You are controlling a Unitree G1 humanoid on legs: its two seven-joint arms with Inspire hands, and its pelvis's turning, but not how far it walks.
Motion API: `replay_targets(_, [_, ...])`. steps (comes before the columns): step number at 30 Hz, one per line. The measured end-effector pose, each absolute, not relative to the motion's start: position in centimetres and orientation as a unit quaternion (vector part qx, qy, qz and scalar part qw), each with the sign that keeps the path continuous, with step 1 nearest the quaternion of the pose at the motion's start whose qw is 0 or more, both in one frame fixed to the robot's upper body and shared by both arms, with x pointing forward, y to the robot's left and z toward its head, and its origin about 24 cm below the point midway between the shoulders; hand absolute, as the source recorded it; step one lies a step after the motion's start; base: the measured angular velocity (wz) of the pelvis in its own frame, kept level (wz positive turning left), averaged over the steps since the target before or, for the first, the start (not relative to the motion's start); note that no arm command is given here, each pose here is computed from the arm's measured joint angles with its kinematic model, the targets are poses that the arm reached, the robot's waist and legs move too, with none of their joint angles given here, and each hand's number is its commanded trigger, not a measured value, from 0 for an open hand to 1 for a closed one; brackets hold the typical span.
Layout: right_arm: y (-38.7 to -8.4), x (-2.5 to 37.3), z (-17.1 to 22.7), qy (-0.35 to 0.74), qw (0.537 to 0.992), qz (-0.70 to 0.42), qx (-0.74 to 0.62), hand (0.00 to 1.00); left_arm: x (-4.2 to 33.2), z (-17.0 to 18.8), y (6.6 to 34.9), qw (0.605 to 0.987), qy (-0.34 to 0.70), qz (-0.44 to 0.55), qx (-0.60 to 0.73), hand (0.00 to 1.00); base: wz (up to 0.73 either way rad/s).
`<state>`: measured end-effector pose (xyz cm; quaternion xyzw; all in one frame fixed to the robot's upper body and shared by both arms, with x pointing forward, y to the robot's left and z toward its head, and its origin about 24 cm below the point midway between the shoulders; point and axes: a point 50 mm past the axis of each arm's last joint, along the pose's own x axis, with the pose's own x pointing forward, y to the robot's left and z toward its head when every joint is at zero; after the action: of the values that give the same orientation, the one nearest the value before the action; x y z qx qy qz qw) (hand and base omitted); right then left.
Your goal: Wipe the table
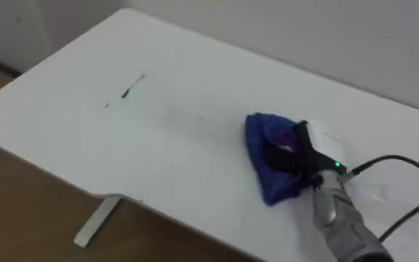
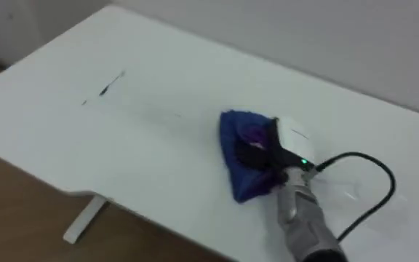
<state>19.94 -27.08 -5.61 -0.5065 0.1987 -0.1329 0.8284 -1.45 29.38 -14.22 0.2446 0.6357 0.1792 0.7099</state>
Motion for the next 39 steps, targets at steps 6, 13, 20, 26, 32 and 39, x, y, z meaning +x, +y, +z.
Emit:
replay_targets(6, [-29.1,19.3,-5.4,0.229,0.832,-0.156,-0.481,1.0,-1.5,-14.9,27.6,0.716,0.641,0.149,0.233,0.0,-0.4])
replay_targets(13, [-17.5,28.8,-1.1,0.096,0.843,0.0,-0.529,1.0,1.3,-15.4,25.8,0.737,0.626,0.157,0.199,0.0,-0.7])
replay_targets(20, [-16.4,28.3,-1.2,0.08,0.849,0.034,-0.522,1.0,3.8,-14.8,26.3,0.755,0.592,0.181,0.217,0.0,0.41])
replay_targets(26, [-20.3,22.6,-4.6,0.118,0.866,-0.032,-0.485,1.0,-0.6,-14.3,27.7,0.723,0.621,0.214,0.213,0.0,0.18])
replay_targets(32, [-22.0,21.7,-5.3,0.146,0.873,-0.077,-0.459,1.0,-0.6,-14.3,27.5,0.728,0.62,0.208,0.205,0.0,0.01])
replay_targets(39, [-19.3,26.4,-3.1,0.145,0.85,-0.02,-0.507,1.0,3.0,-14.9,26.2,0.756,0.595,0.172,0.211,0.0,-0.31])
